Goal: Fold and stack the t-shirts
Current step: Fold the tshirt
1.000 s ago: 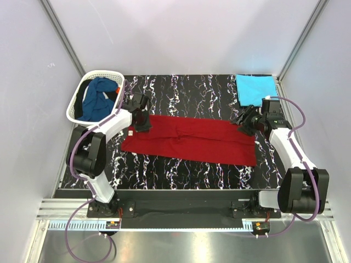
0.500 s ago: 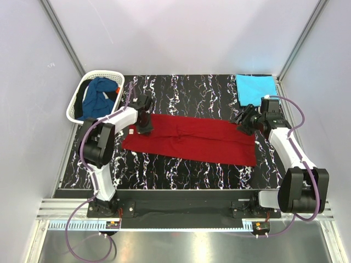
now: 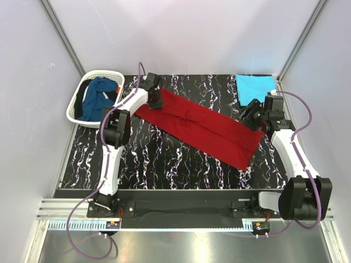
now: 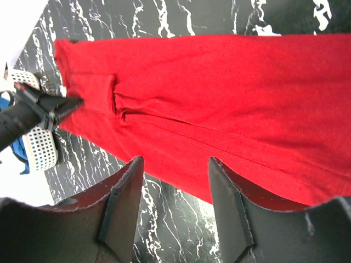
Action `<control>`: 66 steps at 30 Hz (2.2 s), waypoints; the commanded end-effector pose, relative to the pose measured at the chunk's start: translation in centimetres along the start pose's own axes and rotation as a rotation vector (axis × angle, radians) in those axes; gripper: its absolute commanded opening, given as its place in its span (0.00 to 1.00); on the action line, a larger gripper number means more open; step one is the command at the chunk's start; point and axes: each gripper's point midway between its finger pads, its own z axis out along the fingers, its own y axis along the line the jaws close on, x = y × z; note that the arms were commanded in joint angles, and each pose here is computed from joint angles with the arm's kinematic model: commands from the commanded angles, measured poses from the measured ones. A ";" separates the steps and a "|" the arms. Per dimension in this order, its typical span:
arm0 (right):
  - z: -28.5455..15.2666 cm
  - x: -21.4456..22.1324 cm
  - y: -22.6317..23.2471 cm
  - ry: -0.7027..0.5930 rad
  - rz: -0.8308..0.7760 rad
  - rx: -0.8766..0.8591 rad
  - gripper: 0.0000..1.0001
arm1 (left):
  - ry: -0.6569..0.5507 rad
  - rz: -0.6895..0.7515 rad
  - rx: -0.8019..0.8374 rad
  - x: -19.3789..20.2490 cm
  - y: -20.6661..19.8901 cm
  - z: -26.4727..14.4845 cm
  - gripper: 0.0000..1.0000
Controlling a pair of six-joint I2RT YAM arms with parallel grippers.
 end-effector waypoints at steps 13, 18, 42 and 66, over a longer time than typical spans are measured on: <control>-3.8 -3.1 2.2 -0.147 -0.067 -0.020 0.59 | -0.182 0.171 0.366 -1.0 -12.6 -15.4 0.09; -5.5 -2.5 2.0 -0.136 -0.082 -0.005 0.59 | -0.093 0.240 0.435 7.7 -16.7 -15.1 0.06; -10.0 -2.4 4.1 -0.130 -0.130 -0.048 0.59 | 0.139 0.361 0.200 22.5 -15.3 -6.6 0.00; 1.4 7.7 1.3 0.349 -0.195 -0.019 0.53 | -0.042 0.094 -0.083 10.3 3.9 -13.5 0.09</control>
